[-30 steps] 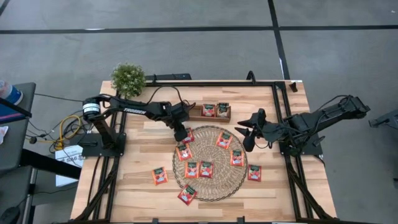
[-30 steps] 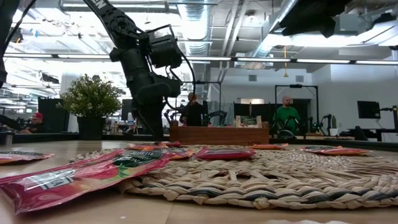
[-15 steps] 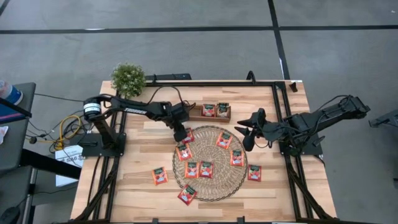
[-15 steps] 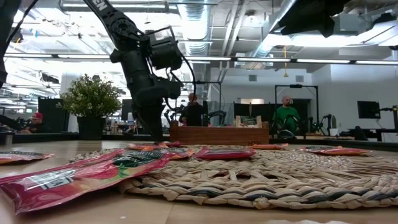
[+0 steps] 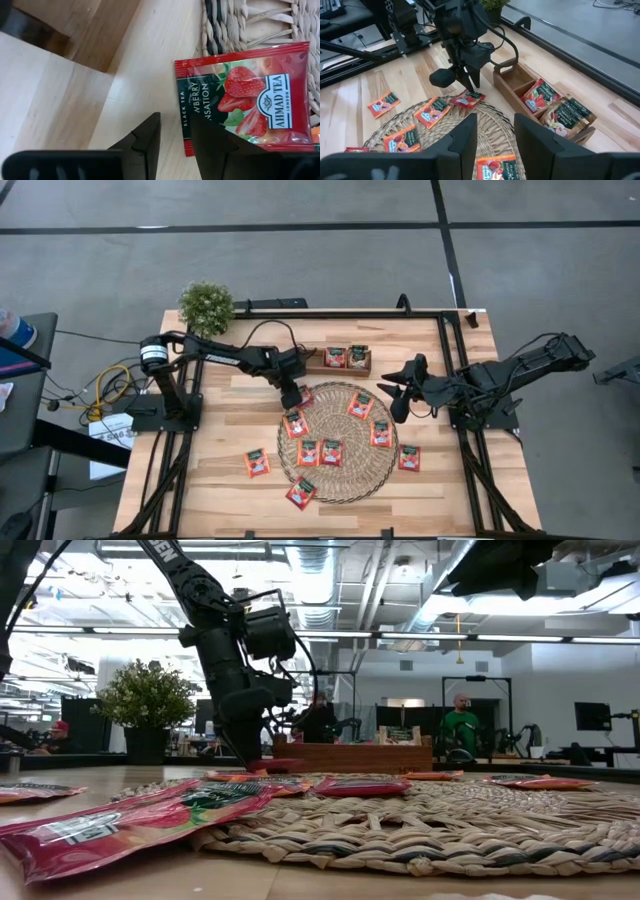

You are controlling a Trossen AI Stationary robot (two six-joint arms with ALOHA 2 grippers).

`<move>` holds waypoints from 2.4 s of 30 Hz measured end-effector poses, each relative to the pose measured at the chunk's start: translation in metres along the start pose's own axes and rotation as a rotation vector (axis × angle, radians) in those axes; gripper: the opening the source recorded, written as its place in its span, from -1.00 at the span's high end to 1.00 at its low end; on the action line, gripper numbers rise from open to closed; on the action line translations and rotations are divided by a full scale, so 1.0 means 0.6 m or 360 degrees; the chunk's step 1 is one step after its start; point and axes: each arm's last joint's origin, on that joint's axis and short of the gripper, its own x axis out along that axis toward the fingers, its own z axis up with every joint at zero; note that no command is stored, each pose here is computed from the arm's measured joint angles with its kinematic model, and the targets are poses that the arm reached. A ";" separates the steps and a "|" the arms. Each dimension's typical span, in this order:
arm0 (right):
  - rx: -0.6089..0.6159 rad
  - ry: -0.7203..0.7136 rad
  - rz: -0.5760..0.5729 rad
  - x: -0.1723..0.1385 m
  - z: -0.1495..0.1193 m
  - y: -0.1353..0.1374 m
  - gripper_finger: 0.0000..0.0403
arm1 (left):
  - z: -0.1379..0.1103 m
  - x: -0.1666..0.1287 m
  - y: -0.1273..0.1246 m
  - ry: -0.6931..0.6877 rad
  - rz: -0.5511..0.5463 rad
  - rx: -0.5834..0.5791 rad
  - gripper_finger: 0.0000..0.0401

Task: Pick & Place Tea
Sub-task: Put the red tea bag into the middle section of the wooden organizer

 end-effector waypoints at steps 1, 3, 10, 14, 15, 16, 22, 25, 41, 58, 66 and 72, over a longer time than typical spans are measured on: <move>0.0000 0.0000 0.0000 0.000 0.000 0.000 0.40 | -0.001 0.000 0.000 0.0003 0.0008 0.0000 0.51; 0.0000 0.0000 0.0000 0.000 0.000 0.000 0.40 | -0.002 0.000 0.001 0.0015 0.0046 0.0002 0.51; 0.0001 -0.0001 0.0000 0.000 0.000 0.000 0.40 | -0.009 -0.001 0.007 0.0074 0.0205 0.0009 0.51; 0.0002 -0.0001 0.0001 0.000 0.000 0.000 0.40 | -0.013 -0.011 0.011 0.0088 0.0311 0.0010 0.51; 0.0002 -0.0001 0.0001 0.000 0.000 0.000 0.40 | -0.014 -0.016 0.012 0.0090 0.0335 0.0014 0.51; 0.0002 -0.0001 0.0001 0.000 0.000 0.000 0.40 | -0.015 -0.022 0.012 0.0096 0.0343 0.0018 0.51; 0.0002 -0.0001 0.0001 0.000 0.000 0.000 0.40 | -0.014 -0.056 0.009 0.0055 0.0320 0.0035 0.51; 0.0002 -0.0002 0.0001 0.000 0.000 0.000 0.40 | -0.010 -0.065 0.008 0.0001 0.0307 0.0034 0.51; 0.0002 -0.0003 0.0010 0.000 0.000 0.001 0.40 | -0.016 -0.067 0.055 0.0107 0.0150 -0.0176 0.51; 0.0012 -0.0014 0.0017 0.000 0.002 0.002 0.40 | -0.017 -0.040 0.056 0.0163 0.0153 -0.0219 0.51; 0.0021 -0.0025 0.0024 -0.001 0.003 0.003 0.40 | -0.022 -0.009 0.059 0.0247 0.0157 -0.0241 0.51; 0.0021 -0.0025 0.0023 -0.001 0.003 0.003 0.40 | -0.024 -0.007 0.061 0.0261 0.0239 -0.0238 0.51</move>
